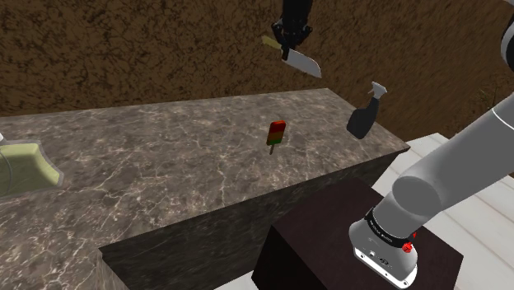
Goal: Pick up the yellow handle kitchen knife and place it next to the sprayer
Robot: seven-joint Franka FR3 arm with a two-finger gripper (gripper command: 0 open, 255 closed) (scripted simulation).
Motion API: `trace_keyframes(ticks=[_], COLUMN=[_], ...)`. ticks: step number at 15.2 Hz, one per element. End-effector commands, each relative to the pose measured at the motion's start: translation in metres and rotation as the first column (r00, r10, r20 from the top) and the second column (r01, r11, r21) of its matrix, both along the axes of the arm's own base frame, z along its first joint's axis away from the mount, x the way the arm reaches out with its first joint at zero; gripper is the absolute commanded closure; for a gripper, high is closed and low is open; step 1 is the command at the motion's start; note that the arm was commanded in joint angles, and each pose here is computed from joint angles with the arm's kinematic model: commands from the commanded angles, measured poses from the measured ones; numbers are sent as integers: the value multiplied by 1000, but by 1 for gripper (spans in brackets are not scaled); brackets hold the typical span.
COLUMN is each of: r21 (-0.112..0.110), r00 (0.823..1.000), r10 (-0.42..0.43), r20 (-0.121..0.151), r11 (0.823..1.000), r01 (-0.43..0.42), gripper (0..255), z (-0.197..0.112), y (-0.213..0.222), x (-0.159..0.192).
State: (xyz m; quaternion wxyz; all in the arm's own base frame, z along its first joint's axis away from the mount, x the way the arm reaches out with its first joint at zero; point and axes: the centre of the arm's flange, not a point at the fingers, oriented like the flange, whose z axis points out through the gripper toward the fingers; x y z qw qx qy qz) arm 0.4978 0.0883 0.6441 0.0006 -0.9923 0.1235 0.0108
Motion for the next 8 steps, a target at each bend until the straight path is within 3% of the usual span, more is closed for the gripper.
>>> trace_keyframes(ticks=[1,8], r21=[0,0], r00=[1000,1000], r10=[2,2], r20=[-1,-1], r11=[1000,1000], r01=[-2,-2], gripper=[255,255], z=[2,2], y=[-29,-121], x=[-1,-8])
